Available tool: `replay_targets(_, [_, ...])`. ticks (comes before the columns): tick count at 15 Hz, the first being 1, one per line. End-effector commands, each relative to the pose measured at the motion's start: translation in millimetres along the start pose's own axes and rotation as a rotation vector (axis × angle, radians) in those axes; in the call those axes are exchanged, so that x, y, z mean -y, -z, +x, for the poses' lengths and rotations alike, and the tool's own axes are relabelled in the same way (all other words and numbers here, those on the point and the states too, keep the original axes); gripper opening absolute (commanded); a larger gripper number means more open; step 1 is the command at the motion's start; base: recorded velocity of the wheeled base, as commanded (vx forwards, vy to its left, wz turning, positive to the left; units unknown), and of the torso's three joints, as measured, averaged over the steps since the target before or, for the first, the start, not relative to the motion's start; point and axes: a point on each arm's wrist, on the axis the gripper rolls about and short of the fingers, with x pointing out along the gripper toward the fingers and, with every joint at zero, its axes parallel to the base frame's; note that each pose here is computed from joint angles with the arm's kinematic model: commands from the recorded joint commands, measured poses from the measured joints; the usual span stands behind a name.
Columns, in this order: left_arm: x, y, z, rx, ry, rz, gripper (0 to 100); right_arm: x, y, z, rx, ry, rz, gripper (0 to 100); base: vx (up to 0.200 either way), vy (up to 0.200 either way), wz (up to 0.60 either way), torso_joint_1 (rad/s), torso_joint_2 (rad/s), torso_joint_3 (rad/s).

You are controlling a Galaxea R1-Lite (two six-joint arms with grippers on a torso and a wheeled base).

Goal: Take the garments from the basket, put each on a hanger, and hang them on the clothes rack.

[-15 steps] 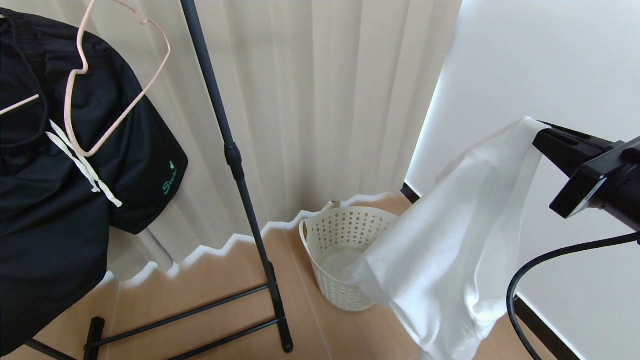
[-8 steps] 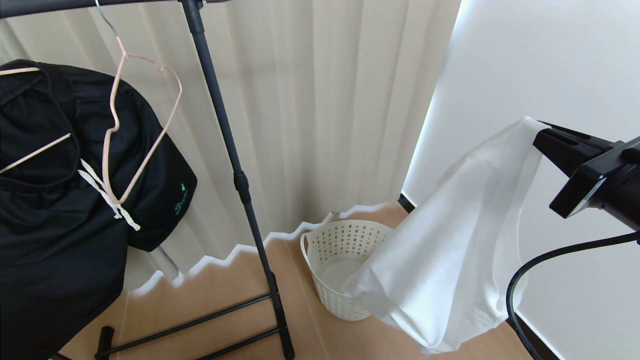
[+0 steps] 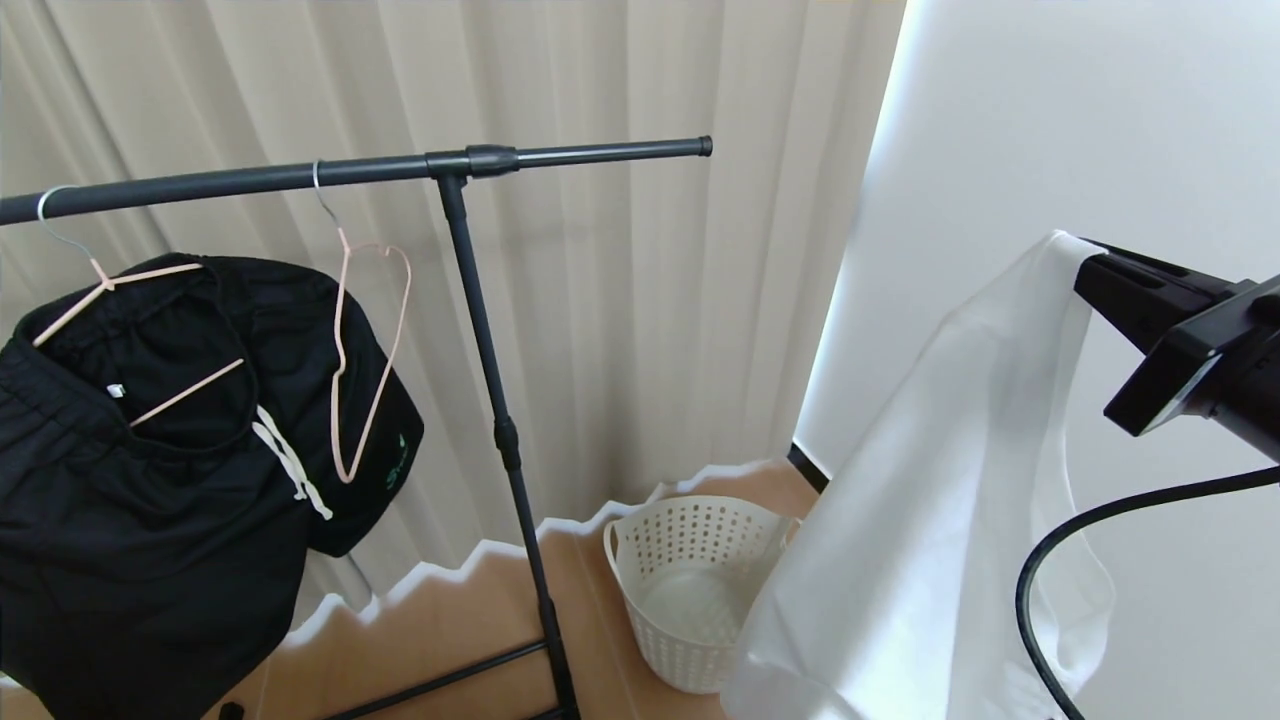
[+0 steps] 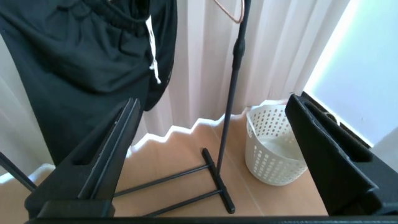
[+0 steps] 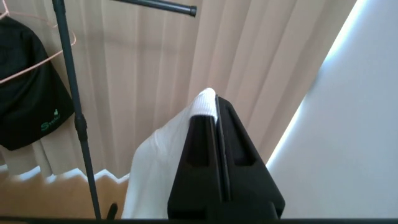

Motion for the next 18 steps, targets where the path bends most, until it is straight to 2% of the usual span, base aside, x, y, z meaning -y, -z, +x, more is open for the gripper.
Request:
replay_targets(1, [0.0, -0.1, 0.1, -0.001, -0.001, -0.001, 100, -0.3, 0.5, 0.6, -0.003, -0.001, -0.001, 0, 0.000, 0.000, 0.00, 0.251, -0.59, -0.281])
replay_targets(6, [0.0, -0.1, 0.1, -0.001, -0.001, -0.001, 100, -0.5, 1.0, 0.9, -0.006, -0.001, -0.002, 0, 0.000, 0.000, 0.00, 0.233, -0.54, -0.298])
replay_targets(15, [0.0, -0.1, 0.1, -0.001, -0.001, -0.001, 100, -0.5, 2.2, 0.2, -0.008, -0.002, -0.002, 0, 0.000, 0.000, 0.00, 0.170, -0.38, -0.207])
replay_targets(18, [-0.1, 0.2, 0.2, -0.001, -0.004, -0.002, 100, -1.4, 7.8, -1.0, -0.026, -0.006, -0.019, 0, 0.000, 0.000, 0.00, 0.144, -0.33, -0.167])
